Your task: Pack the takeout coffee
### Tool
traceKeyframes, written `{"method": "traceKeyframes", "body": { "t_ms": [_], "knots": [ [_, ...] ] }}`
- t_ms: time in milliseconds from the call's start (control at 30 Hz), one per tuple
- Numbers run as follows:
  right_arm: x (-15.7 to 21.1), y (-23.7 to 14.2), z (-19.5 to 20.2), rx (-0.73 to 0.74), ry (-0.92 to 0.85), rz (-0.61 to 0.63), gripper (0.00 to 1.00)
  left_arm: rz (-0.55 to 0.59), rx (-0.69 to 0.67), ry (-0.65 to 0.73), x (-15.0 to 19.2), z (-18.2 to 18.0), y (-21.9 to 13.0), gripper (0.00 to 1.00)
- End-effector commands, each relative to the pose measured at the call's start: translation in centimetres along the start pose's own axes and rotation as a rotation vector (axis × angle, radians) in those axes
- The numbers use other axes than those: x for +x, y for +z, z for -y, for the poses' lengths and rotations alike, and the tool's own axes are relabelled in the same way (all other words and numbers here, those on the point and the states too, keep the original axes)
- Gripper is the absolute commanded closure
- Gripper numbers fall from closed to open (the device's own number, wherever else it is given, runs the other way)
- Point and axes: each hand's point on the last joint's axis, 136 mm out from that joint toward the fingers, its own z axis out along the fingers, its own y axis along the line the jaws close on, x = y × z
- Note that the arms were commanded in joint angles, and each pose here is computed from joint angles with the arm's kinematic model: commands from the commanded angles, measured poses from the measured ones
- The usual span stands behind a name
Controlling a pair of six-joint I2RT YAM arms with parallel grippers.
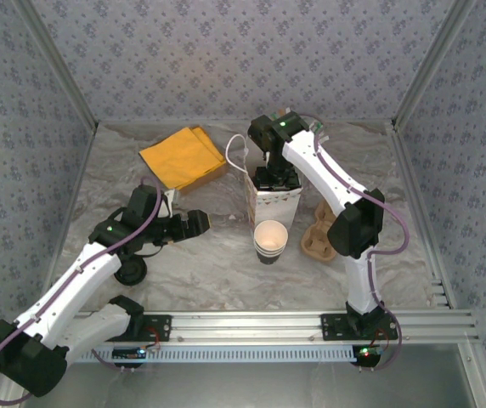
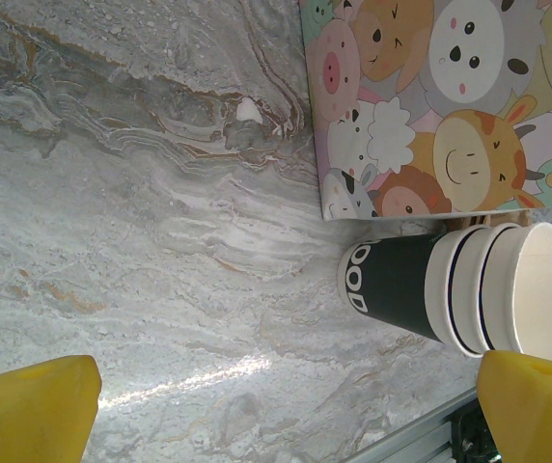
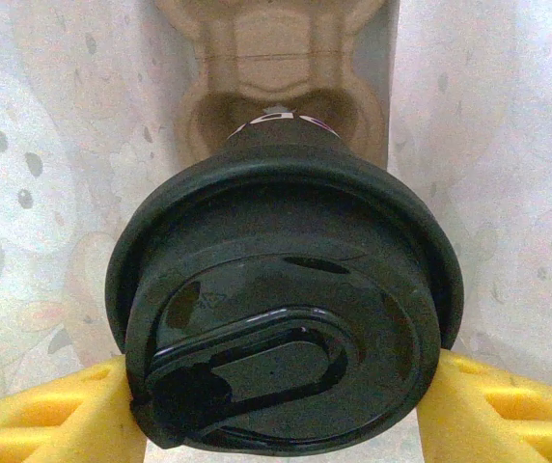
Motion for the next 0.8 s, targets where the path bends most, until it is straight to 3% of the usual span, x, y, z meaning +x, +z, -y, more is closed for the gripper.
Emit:
{"method": "traceKeyframes", "body": {
  "t_ms": [0, 767],
  "knots": [
    [0.28, -0.08, 0.32, 0.005, 0.004, -0.011, 0.33, 0.007, 0.005, 0.007, -0.14, 0.28, -0.16, 0.00],
    [0.36, -0.11, 0.61, 0.012, 0.006, -0.013, 0.33, 0.004, 0.006, 0.009, -0.34, 0.45, -0.07, 0.00]
  ]
}}
